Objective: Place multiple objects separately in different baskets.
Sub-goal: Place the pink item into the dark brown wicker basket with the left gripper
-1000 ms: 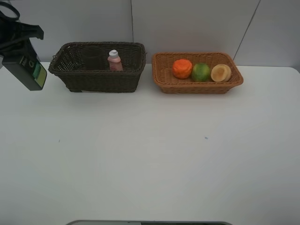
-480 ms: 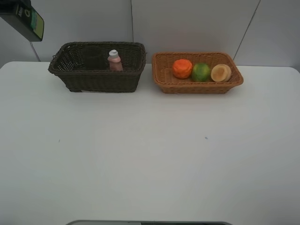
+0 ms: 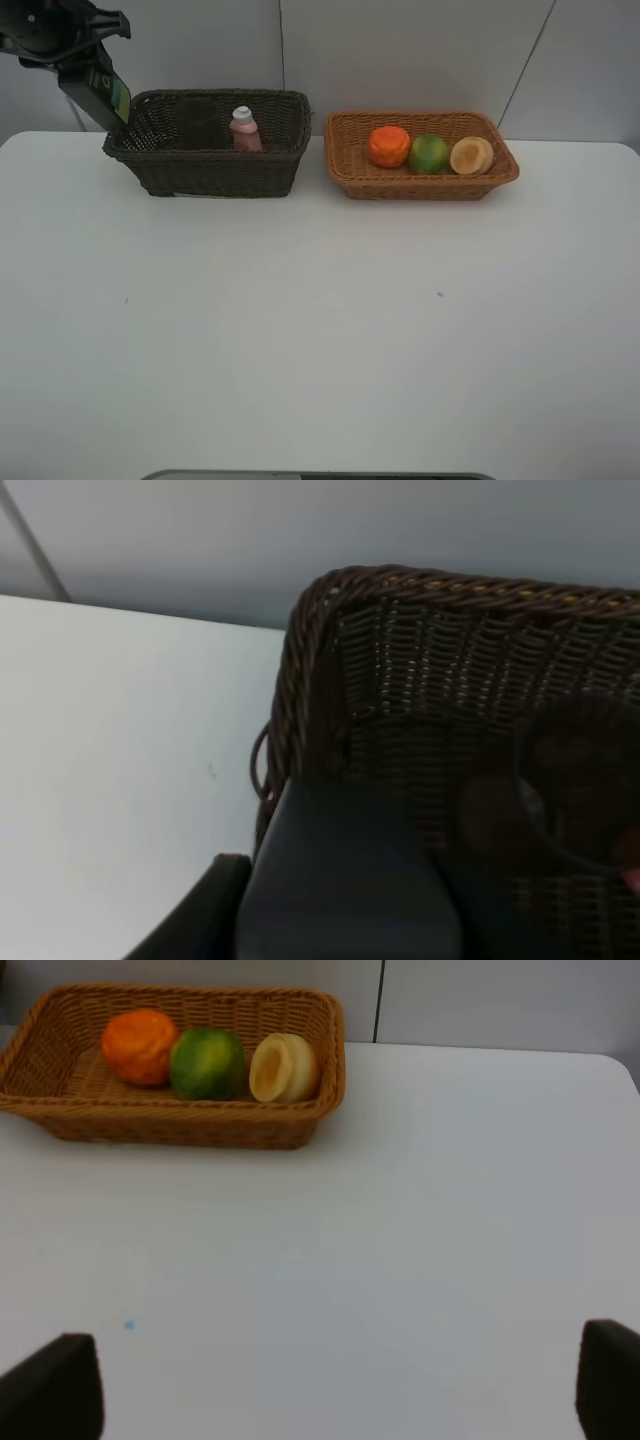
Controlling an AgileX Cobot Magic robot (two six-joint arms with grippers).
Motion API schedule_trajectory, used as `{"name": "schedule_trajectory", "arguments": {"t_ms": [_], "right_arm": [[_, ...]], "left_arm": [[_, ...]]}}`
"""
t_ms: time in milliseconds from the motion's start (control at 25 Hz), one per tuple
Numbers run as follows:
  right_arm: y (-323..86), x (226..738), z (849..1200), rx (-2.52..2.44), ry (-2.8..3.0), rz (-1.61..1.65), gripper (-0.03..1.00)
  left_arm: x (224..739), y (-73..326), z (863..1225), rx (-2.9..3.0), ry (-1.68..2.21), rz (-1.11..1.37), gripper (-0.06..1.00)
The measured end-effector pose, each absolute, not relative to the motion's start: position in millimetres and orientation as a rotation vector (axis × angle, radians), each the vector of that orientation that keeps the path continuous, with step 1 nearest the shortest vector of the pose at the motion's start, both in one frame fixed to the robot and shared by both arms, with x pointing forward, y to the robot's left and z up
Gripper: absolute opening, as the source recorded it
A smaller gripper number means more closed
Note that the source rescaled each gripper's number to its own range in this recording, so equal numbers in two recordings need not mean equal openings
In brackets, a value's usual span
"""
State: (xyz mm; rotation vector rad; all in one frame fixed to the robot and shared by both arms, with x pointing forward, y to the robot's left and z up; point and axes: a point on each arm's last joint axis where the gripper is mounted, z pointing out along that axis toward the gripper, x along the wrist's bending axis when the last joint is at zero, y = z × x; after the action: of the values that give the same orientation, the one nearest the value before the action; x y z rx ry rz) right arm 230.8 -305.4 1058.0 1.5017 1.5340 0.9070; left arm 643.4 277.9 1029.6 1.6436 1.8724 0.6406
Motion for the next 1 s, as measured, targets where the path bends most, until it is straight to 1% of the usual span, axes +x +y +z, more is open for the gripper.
{"name": "schedule_trajectory", "arguments": {"t_ms": [480,760,1000], "right_arm": [[-305.4,230.8,1058.0,1.502,1.534,0.907,1.00],[-305.4,230.8,1058.0,1.502,1.534,0.907,1.00],[-305.4,230.8,1058.0,1.502,1.534,0.907,1.00]], "left_arm": [[663.0,267.4,993.4,1.646,1.838,0.630,0.44],[670.4,260.7,963.6,1.686,1.855,0.594,0.44],[673.4,259.8,951.9,1.695,1.860,0.586,0.44]]}}
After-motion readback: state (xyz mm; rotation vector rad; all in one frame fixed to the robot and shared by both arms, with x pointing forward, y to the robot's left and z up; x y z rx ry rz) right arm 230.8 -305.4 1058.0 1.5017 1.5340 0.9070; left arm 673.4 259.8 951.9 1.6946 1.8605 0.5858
